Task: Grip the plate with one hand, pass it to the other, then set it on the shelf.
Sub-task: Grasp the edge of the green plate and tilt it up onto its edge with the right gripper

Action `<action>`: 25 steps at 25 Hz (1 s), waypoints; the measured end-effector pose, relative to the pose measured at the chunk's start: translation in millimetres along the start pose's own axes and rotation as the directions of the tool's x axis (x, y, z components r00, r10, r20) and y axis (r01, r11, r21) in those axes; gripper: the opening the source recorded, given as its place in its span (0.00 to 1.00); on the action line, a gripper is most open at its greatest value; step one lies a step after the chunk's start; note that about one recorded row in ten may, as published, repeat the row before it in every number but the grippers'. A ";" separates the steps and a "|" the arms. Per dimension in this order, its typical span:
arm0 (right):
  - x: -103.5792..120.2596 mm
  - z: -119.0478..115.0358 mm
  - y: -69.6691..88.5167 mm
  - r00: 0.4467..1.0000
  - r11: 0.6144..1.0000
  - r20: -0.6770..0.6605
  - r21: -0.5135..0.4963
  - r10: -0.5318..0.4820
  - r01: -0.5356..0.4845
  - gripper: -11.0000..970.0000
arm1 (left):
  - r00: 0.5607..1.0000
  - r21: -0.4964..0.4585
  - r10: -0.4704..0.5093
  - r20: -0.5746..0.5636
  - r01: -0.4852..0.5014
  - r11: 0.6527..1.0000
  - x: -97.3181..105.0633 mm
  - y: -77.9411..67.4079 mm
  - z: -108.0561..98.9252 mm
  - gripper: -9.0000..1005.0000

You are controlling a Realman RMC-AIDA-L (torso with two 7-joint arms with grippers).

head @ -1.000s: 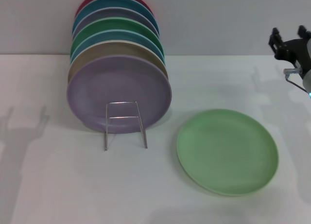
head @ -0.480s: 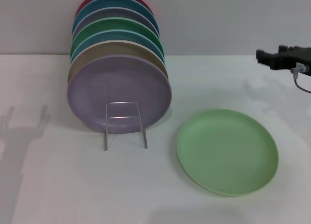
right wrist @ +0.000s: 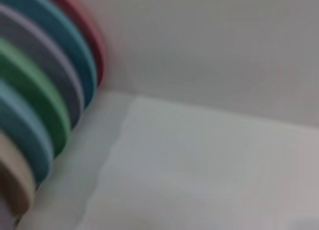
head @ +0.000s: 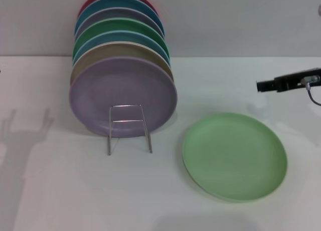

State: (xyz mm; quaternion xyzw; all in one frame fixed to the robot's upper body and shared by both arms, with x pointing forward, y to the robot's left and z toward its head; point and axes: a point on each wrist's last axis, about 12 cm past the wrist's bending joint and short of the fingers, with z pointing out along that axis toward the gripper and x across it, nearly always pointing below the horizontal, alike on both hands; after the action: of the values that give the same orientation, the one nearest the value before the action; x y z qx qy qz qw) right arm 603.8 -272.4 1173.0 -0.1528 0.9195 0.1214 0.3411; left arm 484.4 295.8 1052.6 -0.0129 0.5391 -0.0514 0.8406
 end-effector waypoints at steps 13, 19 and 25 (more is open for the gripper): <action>3.2 6.2 3.0 0.965 0.997 -0.252 -0.021 0.069 -0.077 0.64 | 1.000 -0.009 0.002 0.010 -0.002 1.000 -1.3 1.8 0.4 0.83; 20.7 10.3 -2.2 0.945 0.992 -0.306 -0.008 0.119 -0.128 0.64 | 1.000 -0.007 0.002 0.020 -0.002 1.000 -2.4 1.4 1.2 0.82; 35.9 17.9 -9.1 0.931 0.985 -0.327 0.007 0.163 -0.170 0.64 | 0.999 -0.004 0.002 0.033 -0.002 1.000 -3.9 1.1 1.3 0.82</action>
State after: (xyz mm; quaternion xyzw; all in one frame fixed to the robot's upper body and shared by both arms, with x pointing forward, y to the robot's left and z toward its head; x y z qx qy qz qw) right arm 591.8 -282.1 1134.8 -0.0960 0.9716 0.1328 0.1709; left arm 484.1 297.2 1056.6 -0.0152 0.5251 -0.0493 0.8495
